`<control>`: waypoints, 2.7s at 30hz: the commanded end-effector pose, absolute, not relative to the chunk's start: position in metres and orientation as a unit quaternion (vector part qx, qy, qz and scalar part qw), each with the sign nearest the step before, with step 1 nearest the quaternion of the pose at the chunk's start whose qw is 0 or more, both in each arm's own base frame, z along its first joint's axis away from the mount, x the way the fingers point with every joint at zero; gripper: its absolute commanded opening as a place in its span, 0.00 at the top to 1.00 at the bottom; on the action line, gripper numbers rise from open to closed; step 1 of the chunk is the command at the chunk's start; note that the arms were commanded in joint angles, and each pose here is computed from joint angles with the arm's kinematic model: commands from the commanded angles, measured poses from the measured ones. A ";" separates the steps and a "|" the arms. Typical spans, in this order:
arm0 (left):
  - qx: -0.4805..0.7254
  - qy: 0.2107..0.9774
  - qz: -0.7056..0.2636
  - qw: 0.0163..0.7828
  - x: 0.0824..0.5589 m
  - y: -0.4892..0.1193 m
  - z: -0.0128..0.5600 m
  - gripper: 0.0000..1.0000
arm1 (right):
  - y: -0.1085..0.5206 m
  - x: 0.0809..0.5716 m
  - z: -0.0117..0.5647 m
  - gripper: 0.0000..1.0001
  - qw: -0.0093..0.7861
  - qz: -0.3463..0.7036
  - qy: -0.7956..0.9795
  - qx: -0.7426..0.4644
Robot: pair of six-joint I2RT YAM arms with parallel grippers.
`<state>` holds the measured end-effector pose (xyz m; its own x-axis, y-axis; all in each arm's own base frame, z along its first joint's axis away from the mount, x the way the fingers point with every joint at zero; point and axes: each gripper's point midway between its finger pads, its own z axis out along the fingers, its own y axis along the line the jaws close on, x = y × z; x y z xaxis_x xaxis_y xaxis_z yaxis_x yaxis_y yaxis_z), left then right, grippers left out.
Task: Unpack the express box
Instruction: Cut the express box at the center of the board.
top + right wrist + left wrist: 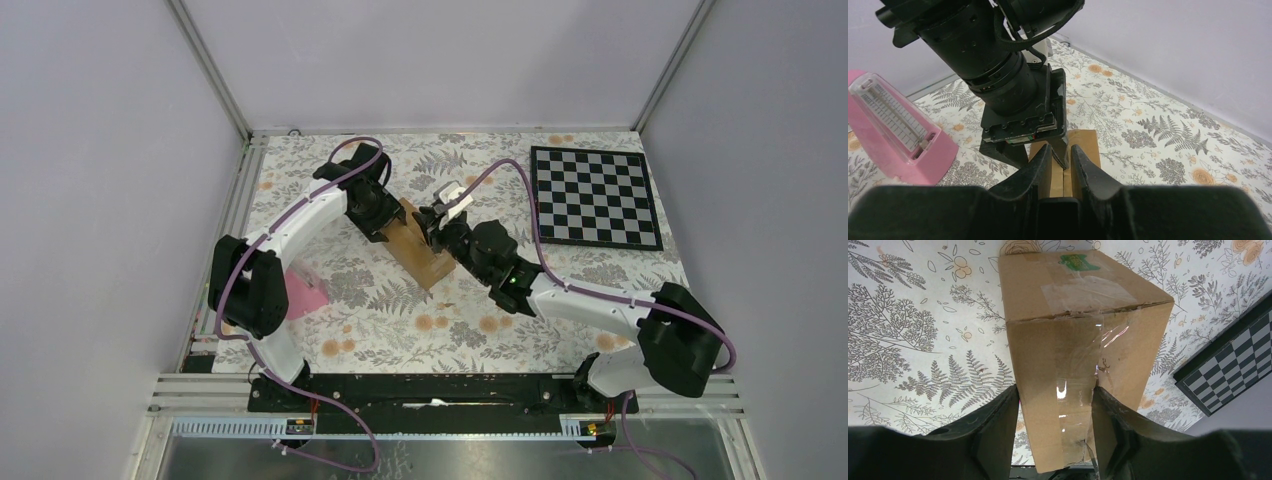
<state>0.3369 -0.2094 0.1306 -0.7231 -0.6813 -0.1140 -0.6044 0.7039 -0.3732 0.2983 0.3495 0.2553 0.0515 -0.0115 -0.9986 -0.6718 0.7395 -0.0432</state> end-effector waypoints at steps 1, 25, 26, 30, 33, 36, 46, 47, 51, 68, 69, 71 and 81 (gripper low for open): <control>-0.353 0.912 -0.169 0.121 0.342 -0.217 0.131 0.98 | 0.355 0.303 0.280 1.00 0.697 0.251 0.630 -0.235; -0.353 0.912 -0.174 0.118 0.342 -0.214 0.131 1.00 | 0.368 0.311 0.285 1.00 0.701 0.253 0.624 -0.236; -0.355 0.911 -0.173 0.118 0.341 -0.213 0.130 1.00 | 0.367 0.310 0.282 1.00 0.697 0.254 0.627 -0.238; -0.361 0.909 -0.172 0.117 0.342 -0.211 0.130 1.00 | 0.360 0.303 0.271 1.00 0.685 0.252 0.638 -0.246; -0.368 0.907 -0.171 0.116 0.342 -0.209 0.129 1.00 | 0.352 0.299 0.265 1.00 0.679 0.249 0.647 -0.243; -0.374 0.904 -0.170 0.117 0.341 -0.207 0.129 1.00 | 0.344 0.295 0.262 1.00 0.678 0.245 0.651 -0.239; -0.417 0.891 -0.144 0.112 0.336 -0.192 0.123 1.00 | 0.329 0.283 0.264 1.00 0.671 0.255 0.656 -0.233; -0.421 0.889 -0.141 0.111 0.336 -0.191 0.123 1.00 | 0.328 0.281 0.264 1.00 0.670 0.256 0.657 -0.233; -0.434 0.884 -0.139 0.105 0.335 -0.190 0.120 1.00 | 0.322 0.277 0.261 1.00 0.667 0.257 0.660 -0.232; -0.467 0.869 -0.127 0.100 0.333 -0.181 0.118 1.00 | 0.311 0.264 0.249 1.00 0.649 0.263 0.672 -0.240; -0.467 0.869 -0.127 0.100 0.334 -0.181 0.118 1.00 | 0.310 0.263 0.249 1.00 0.649 0.262 0.673 -0.240; -0.470 0.868 -0.126 0.100 0.334 -0.180 0.118 1.00 | 0.307 0.262 0.248 1.00 0.648 0.260 0.675 -0.239; -0.466 0.870 -0.131 0.095 0.335 -0.182 0.118 1.00 | 0.291 0.258 0.244 1.00 0.652 0.248 0.679 -0.229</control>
<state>0.3403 -0.1991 0.1294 -0.6032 -0.7973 -0.0232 -0.7323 0.5651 -0.3802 0.2616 0.2971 0.2348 -0.0542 -0.0183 -0.9984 -0.6491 0.7604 0.0213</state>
